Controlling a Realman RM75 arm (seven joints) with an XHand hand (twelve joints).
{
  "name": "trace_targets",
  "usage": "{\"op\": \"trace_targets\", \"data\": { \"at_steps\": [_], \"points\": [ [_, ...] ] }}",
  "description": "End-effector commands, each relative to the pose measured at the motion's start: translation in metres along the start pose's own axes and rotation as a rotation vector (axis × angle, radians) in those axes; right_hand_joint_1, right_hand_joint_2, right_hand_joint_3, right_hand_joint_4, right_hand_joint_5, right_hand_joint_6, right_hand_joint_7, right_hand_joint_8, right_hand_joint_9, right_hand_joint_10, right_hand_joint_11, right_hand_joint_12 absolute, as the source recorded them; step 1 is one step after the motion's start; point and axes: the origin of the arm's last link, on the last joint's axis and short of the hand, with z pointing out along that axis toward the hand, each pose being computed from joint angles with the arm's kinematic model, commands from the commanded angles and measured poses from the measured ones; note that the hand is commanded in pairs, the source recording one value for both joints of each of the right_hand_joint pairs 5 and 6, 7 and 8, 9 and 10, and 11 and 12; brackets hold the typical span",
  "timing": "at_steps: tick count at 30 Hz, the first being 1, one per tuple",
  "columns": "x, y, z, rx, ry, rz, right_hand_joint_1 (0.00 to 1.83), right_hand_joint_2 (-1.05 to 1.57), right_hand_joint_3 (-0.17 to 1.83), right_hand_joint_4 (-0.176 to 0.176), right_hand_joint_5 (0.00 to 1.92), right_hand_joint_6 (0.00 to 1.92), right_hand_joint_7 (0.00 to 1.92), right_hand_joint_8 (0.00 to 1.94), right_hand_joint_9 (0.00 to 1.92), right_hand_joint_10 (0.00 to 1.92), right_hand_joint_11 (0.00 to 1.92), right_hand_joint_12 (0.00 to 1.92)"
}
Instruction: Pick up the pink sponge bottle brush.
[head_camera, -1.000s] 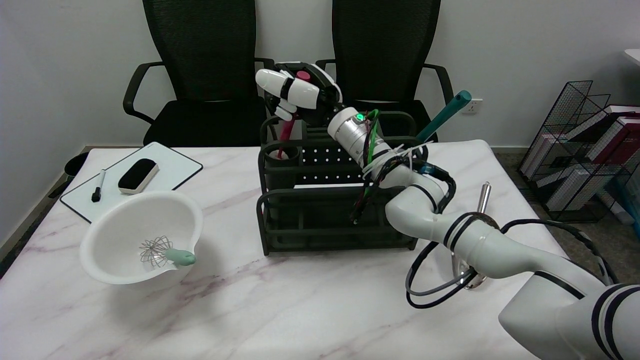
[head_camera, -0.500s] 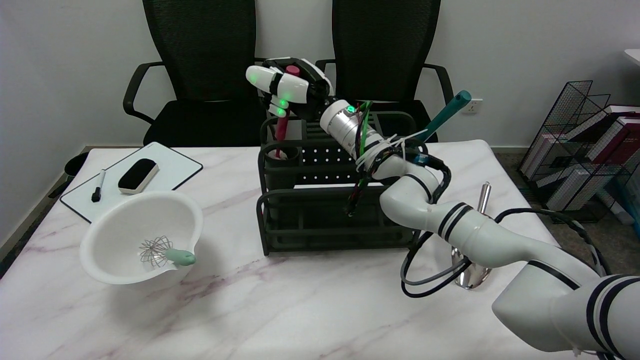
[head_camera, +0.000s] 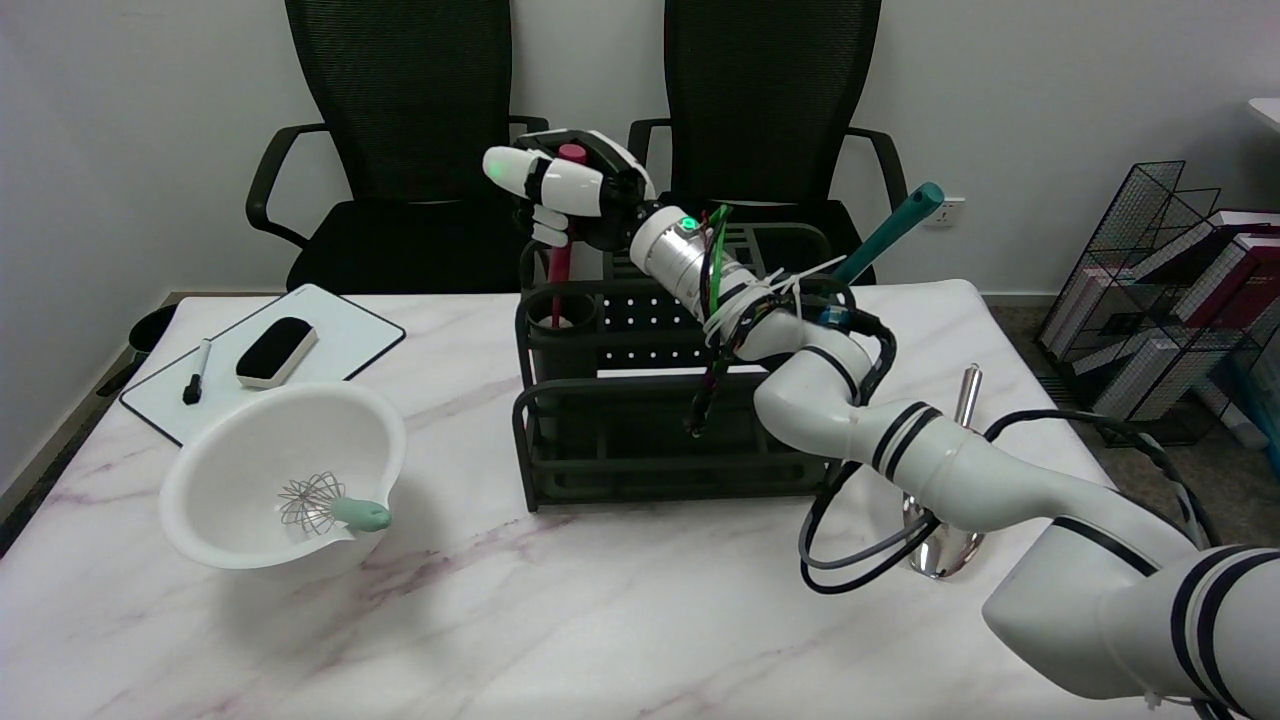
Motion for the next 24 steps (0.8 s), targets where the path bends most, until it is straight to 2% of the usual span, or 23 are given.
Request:
{"op": "trace_targets", "data": {
  "at_steps": [1,12,24],
  "points": [
    [-0.007,-0.019,0.004,0.025,-0.029,-0.027,1.19,1.57,0.49,0.0,1.92,1.92,1.92,1.92,1.92,1.92,1.92,1.92],
    [-0.008,-0.027,0.006,0.042,-0.041,-0.037,1.19,1.57,0.47,0.0,1.92,1.92,1.92,1.92,1.92,1.92,1.92,1.92],
    [0.02,-0.009,-0.003,-0.014,0.024,-0.058,1.19,1.57,0.44,0.0,1.92,1.92,1.92,1.92,1.92,1.92,1.92,1.92]
  ]
}}
